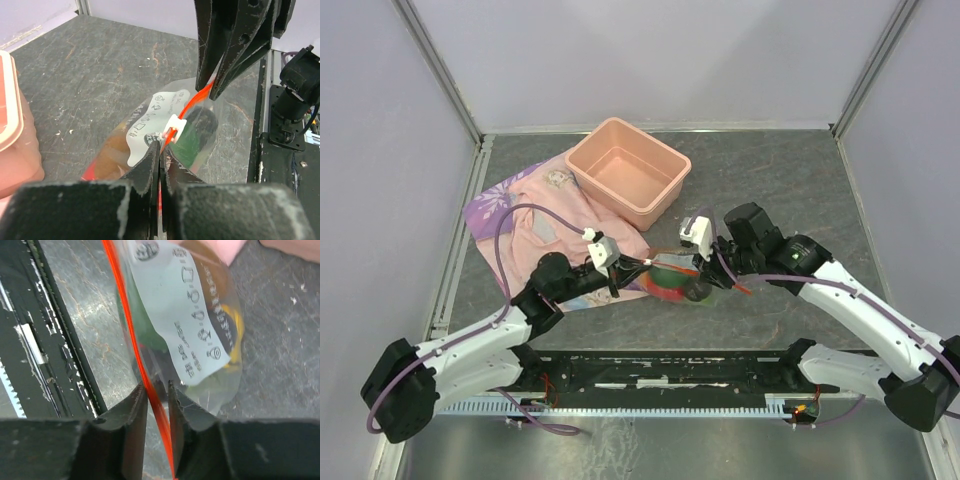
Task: Open the zip-top bag and remove the fake food
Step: Adjust the zipper food storage bag at the center of the board.
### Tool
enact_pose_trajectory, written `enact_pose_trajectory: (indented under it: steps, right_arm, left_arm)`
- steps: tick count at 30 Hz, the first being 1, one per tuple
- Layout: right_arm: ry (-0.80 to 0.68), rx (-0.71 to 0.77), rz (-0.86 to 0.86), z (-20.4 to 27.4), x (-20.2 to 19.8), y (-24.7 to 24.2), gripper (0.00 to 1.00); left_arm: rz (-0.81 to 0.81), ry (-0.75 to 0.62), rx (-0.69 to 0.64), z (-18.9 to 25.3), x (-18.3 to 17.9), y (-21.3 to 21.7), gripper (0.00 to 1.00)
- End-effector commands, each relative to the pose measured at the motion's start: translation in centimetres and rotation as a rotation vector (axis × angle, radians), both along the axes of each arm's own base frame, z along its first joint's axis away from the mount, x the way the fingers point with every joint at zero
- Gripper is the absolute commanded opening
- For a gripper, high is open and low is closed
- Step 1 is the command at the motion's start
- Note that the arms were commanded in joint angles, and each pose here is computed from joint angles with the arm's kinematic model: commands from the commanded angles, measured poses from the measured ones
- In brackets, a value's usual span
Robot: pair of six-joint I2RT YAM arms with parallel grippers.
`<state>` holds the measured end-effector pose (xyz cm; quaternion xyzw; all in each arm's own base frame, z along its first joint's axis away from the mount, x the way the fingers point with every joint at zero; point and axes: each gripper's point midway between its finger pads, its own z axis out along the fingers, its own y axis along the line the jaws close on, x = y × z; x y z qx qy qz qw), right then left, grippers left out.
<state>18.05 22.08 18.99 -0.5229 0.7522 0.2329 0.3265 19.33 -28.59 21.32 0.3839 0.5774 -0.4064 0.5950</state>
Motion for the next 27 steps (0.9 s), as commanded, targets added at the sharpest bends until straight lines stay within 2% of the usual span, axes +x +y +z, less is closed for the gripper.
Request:
enact_pose_trajectory:
  steps: [1,4,5,11,15,18,20,23,27]
  right_arm:
    - [-0.117,-0.078,-0.143,1.4,2.2,-2.1,0.24]
    - [-0.18,-0.13,-0.229,1.8,4.0,-3.3,0.05]
    - [-0.198,-0.124,-0.241,2.2,4.5,-3.1,0.03]
    - [-0.331,0.022,-0.264,5.8,7.2,-0.8,0.02]
    - [-0.271,0.049,-0.183,4.7,6.2,0.6,0.04]
    - [-0.19,0.034,-0.21,2.4,5.3,0.3,0.24]
    - [-0.15,0.08,-0.184,2.0,3.8,0.5,0.38]
    - [-0.159,0.249,-0.083,4.4,1.3,1.8,0.56]
    - [-0.248,0.461,0.08,8.1,-1.4,3.3,0.8]
  left_arm:
    - [0.043,-0.026,-0.056,3.5,0.7,0.3,0.03]
    - [0.058,-0.037,-0.042,3.3,0.8,0.7,0.03]
    - [0.06,-0.039,-0.038,3.3,0.8,0.8,0.03]
    - [0.027,-0.025,-0.054,3.3,0.1,0.6,0.03]
    - [0.012,-0.01,-0.082,3.2,-0.6,0.8,0.03]
    - [-0.036,0.011,-0.097,2.8,-1.5,0.5,0.03]
    - [-0.07,0.041,-0.091,2.1,-2.0,0.2,0.03]
    - [-0.11,0.092,-0.08,1.3,-2.4,-0.4,0.03]
    - [-0.148,0.132,-0.083,1.2,-2.6,-1.1,0.03]
